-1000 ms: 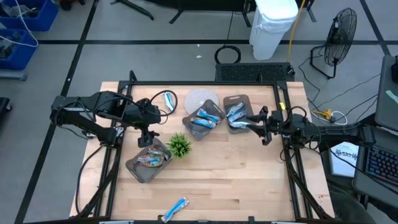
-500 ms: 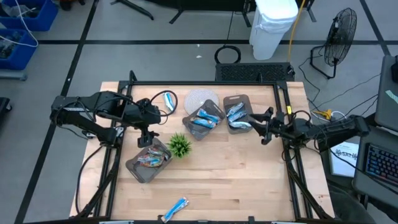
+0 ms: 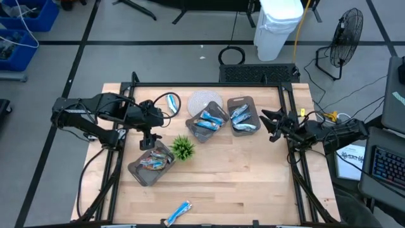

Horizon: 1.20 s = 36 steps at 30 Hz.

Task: Pick and place Granola Bars by type
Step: Put the yellow granola bar into the top left black bin

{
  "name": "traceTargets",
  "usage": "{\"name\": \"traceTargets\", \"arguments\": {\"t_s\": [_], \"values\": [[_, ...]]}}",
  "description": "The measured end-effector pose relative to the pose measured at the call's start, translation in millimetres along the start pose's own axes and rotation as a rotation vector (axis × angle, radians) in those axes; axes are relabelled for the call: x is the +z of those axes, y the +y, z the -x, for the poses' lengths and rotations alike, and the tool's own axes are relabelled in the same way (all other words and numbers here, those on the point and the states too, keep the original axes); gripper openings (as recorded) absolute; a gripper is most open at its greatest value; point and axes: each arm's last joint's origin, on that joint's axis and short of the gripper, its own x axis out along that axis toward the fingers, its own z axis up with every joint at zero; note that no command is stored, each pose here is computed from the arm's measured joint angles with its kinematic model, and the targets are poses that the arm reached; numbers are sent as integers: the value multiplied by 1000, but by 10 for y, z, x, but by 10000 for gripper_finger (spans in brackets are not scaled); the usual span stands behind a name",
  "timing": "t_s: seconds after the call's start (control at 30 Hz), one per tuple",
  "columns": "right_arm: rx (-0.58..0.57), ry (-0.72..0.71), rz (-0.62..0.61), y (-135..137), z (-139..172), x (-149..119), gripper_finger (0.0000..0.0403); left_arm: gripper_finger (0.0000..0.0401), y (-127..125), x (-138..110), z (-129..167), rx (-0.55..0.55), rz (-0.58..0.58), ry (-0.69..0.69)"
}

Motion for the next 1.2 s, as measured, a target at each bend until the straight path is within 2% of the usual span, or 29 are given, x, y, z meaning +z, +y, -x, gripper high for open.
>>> {"name": "traceTargets", "arguments": {"t_s": [0.2, 0.3, 0.43, 0.63, 0.87, 1.03, 1.2], "values": [[-48, -27, -10, -52, 62, 38, 180, 296, 5, 27, -1, 2, -35, -27], [-48, -34, -7, -62, 78, 48, 180, 296, 87, 92, -97, 72, -89, 0], [-48, -29, -1, -63, 78, 43, 180, 296, 328, 250, -384, 181, -212, 85], [-40, -30, -3, -60, 78, 44, 180, 296, 898, 434, -801, 245, -375, 196], [-40, -30, -4, -60, 78, 45, 180, 296, 1525, 389, -1214, 202, -547, 392], [-40, -30, -4, -60, 78, 44, 181, 296, 1818, 324, -1471, 124, -708, 489], [-40, -30, -4, -60, 78, 45, 181, 296, 2074, 296, -1731, 91, -821, 515]]}}
